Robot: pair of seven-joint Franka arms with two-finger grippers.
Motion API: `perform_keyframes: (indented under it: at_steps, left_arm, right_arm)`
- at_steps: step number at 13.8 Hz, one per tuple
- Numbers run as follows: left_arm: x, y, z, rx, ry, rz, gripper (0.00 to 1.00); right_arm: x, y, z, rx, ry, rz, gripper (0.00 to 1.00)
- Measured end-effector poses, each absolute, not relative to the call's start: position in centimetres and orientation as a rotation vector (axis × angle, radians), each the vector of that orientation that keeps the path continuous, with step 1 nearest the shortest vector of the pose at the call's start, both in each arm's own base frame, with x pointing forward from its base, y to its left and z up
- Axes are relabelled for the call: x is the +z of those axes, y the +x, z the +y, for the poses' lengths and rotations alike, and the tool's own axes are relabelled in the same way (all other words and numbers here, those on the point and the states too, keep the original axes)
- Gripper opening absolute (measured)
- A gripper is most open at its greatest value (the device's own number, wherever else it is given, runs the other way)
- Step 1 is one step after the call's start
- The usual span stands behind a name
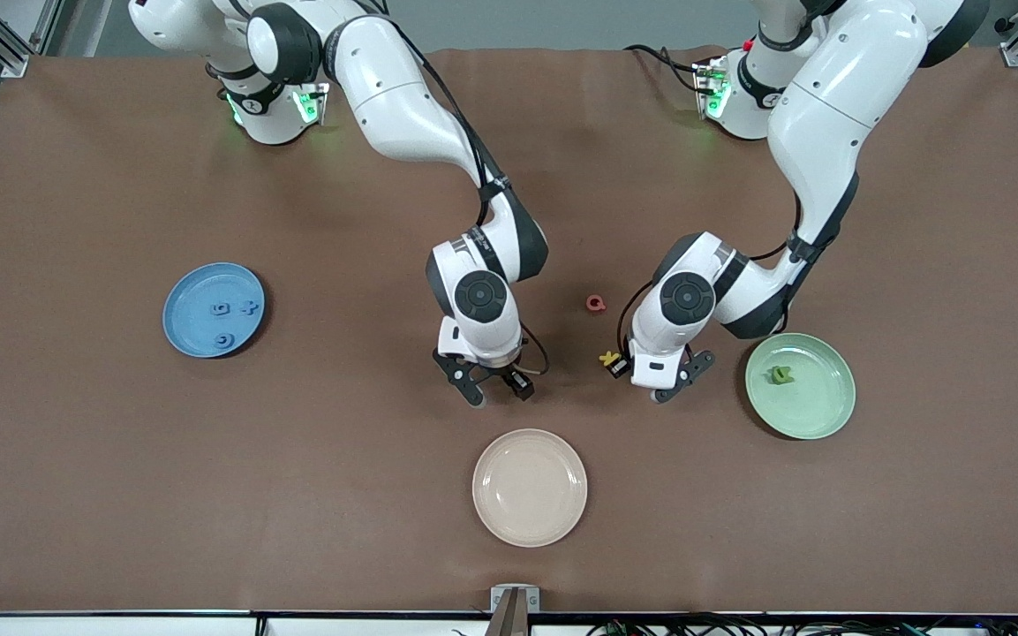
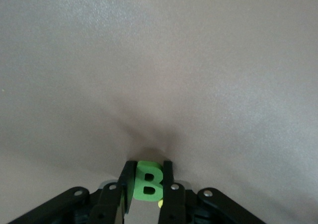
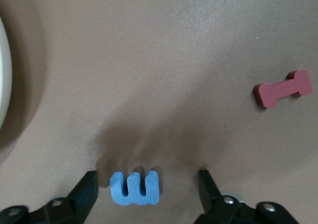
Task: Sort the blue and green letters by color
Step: 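Carry the B toward the green plate while the right gripper grasps blue E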
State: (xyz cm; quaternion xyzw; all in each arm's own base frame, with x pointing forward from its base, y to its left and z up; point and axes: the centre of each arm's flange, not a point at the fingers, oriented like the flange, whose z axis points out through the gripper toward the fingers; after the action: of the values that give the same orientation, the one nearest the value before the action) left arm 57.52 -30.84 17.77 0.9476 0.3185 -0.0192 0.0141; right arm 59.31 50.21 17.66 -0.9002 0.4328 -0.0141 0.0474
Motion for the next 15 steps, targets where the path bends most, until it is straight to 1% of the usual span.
perform_keyframes:
  at_steps: [1, 2, 4, 5, 6, 7, 8, 11, 15]
  left_arm:
    - [17.8, 57.8, -30.5, -0.053, 2.952, 0.991, 0.26]
    - [18.0, 58.1, -30.2, -0.043, 2.952, 0.988, 0.26]
    - [19.2, 59.2, -28.9, -0.023, 2.966, 0.959, 0.26]
    - [20.2, 59.7, -27.9, -0.020, 2.990, 0.932, 0.26]
    - [21.4, 60.3, -26.5, -0.017, 3.018, 0.899, 0.26]
    - [22.7, 61.0, -24.9, -0.014, 3.044, 0.868, 0.26]
    - [23.8, 61.5, -23.2, -0.014, 3.069, 0.836, 0.26]
    - [25.5, 62.8, -17.5, -0.055, 3.142, 0.718, 0.26]
    - [24.9, 63.9, -9.1, -0.110, 3.172, 0.584, 0.26]
  right_arm:
    - [17.7, 59.3, 50.3, -0.041, -2.746, 1.320, 0.74]
    - [17.7, 59.3, 50.3, -0.040, -2.746, 1.320, 0.74]
    - [17.6, 59.1, 50.6, -0.026, -2.740, 1.315, 0.60]
    - [17.5, 59.1, 50.7, -0.021, -2.735, 1.314, 0.60]
    - [17.5, 59.2, 50.7, -0.018, -2.729, 1.314, 0.56]
    - [17.5, 59.2, 50.7, -0.015, -2.725, 1.313, 0.56]
    - [17.6, 59.3, 50.8, -0.017, -2.719, 1.310, 0.46]
    - [17.7, 59.3, 50.8, -0.013, -2.718, 1.310, 0.45]
    - [17.8, 59.5, 50.6, 0.010, -2.725, 1.315, 0.45]
